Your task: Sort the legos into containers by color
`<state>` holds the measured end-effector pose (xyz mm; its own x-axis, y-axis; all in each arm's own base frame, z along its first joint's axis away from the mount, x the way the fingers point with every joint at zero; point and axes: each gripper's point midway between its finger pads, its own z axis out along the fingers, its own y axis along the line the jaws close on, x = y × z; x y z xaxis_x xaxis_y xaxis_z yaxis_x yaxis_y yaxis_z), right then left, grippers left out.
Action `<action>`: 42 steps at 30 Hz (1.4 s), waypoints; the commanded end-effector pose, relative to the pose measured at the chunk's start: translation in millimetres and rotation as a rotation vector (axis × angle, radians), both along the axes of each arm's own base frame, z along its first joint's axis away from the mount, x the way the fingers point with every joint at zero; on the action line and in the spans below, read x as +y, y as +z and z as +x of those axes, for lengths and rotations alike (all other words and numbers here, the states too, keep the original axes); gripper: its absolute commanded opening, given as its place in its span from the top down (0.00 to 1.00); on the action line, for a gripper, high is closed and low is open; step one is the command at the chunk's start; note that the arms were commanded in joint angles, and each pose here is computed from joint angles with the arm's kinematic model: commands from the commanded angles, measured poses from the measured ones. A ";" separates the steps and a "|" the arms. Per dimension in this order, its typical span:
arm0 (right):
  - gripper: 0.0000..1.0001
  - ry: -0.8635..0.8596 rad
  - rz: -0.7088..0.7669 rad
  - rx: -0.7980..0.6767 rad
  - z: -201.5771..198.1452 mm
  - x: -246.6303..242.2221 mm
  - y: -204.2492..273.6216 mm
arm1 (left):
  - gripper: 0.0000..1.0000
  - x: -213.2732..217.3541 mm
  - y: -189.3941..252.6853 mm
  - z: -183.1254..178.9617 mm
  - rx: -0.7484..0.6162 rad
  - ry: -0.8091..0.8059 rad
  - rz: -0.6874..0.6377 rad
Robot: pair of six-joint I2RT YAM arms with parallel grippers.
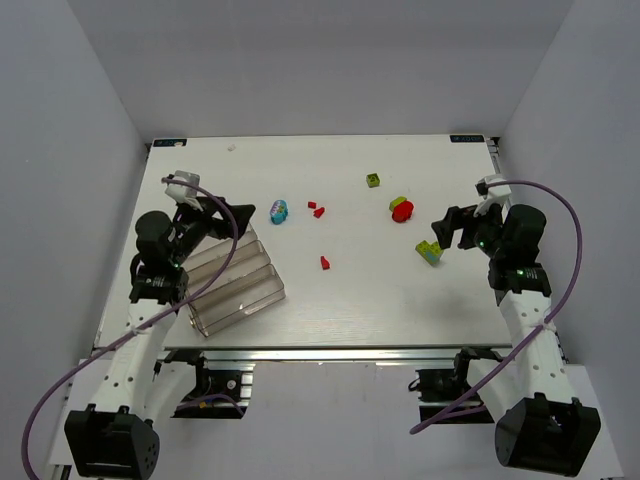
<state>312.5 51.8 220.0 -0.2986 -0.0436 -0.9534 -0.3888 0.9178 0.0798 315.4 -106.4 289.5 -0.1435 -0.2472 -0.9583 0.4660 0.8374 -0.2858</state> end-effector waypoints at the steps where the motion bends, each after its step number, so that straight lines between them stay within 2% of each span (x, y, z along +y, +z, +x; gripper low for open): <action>1: 0.11 -0.068 -0.052 -0.019 2.7 -14.7 10.9 | 0.02 -14.1 7.3 -4.9 0.004 -0.089 -0.028; 10: 0.11 0.036 -0.098 -0.026 -5.9 -3.9 3.9 | 0.04 -26.8 -13.3 6.7 0.109 -0.146 -0.071; 11: 0.11 0.057 -0.144 -0.048 -6.7 -4.8 2.8 | 0.15 -28.6 -16.8 9.4 0.128 -0.156 -0.076; 12: 0.11 0.075 -0.170 -0.054 -7.7 -4.5 -3.2 | 0.26 -33.3 -37.9 17.2 0.216 -0.165 -0.086; 13: 0.11 0.102 -0.196 -0.068 -8.8 -2.5 -4.2 | 0.40 -40.9 -34.0 22.0 0.234 -0.196 -0.091; 14: 0.11 0.111 -0.222 -0.070 -9.4 -4.0 -6.6 | 0.55 -46.3 -39.3 27.0 0.276 -0.212 -0.092; 15: 0.11 0.128 -0.264 -0.066 -10.9 -6.1 -13.2 | 0.78 -56.6 -53.6 35.0 0.368 -0.227 -0.071; 16: 0.11 0.135 -0.262 -0.066 -11.0 -5.0 -14.6 | 0.83 -61.6 -59.3 39.2 0.402 -0.225 -0.057; 17: 0.11 0.160 -0.267 -0.075 -12.9 -1.9 -14.9 | 0.84 -65.2 -64.3 44.6 0.432 -0.210 -0.040; 18: 0.11 0.176 -0.272 -0.086 -14.4 0.0 -13.0 | 0.74 -61.5 -76.4 52.0 0.484 -0.138 -0.005; 19: 0.11 0.168 -0.252 -0.103 -13.3 1.8 -7.9 | 0.60 -73.0 -92.0 56.6 0.533 -0.128 0.032; 20: 0.11 0.152 -0.221 -0.118 -13.8 3.3 -1.8 | 0.43 -78.5 -78.4 68.9 0.508 -0.106 0.058; 21: 0.27 0.160 -0.202 -0.121 -14.7 6.5 0.6 | 0.22 -71.4 -92.0 75.4 0.560 -0.021 0.130; 22: 0.45 0.157 -0.187 -0.109 -15.4 7.6 3.2 | 0.18 -80.6 -98.9 76.7 0.594 -0.008 0.196; 23: 0.66 0.144 -0.167 -0.091 -13.8 7.3 3.0 | 0.14 -86.5 -98.5 102.1 0.606 0.028 0.251; 24: 0.74 0.133 -0.148 -0.080 -12.8 6.9 4.3 | 0.11 -67.7 -117.6 105.2 0.670 0.130 0.377; 25: 0.69 0.125 -0.147 -0.073 -12.5 5.8 4.9 | 0.09 -65.6 -124.1 110.4 0.699 0.161 0.432; 26: 0.57 0.120 -0.149 -0.066 -11.9 5.0 4.3 | 0.09 -69.5 -138.3 123.7 0.716 0.179 0.501; 27: 0.25 0.115 -0.149 -0.061 -11.5 4.3 3.0 | 0.09 -60.1 -147.0 127.1 0.731 0.218 0.555; 28: 0.17 0.113 -0.158 -0.061 -11.2 2.8 4.0 | 0.08 -63.5 -151.8 130.2 0.725 0.225 0.580; 30: 0.14 0.115 -0.159 -0.048 -12.6 2.5 1.3 | 0.08 -66.7 -166.9 140.6 0.729 0.236 0.633; 36: 0.14 0.119 -0.172 -0.036 -13.0 1.3 -2.8 | 0.10 -58.8 -196.5 163.4 0.761 0.312 0.762; 42: 0.14 0.112 -0.177 -0.040 -13.0 0.0 -1.8 | 0.13 -53.6 -212.6 168.4 0.781 0.317 0.787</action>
<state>293.2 53.5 196.6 -0.3004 -0.2268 -0.9264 -0.4939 0.8680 -0.0524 469.8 -167.3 46.4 -0.8376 0.2517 -0.4849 0.1604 0.9617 0.2222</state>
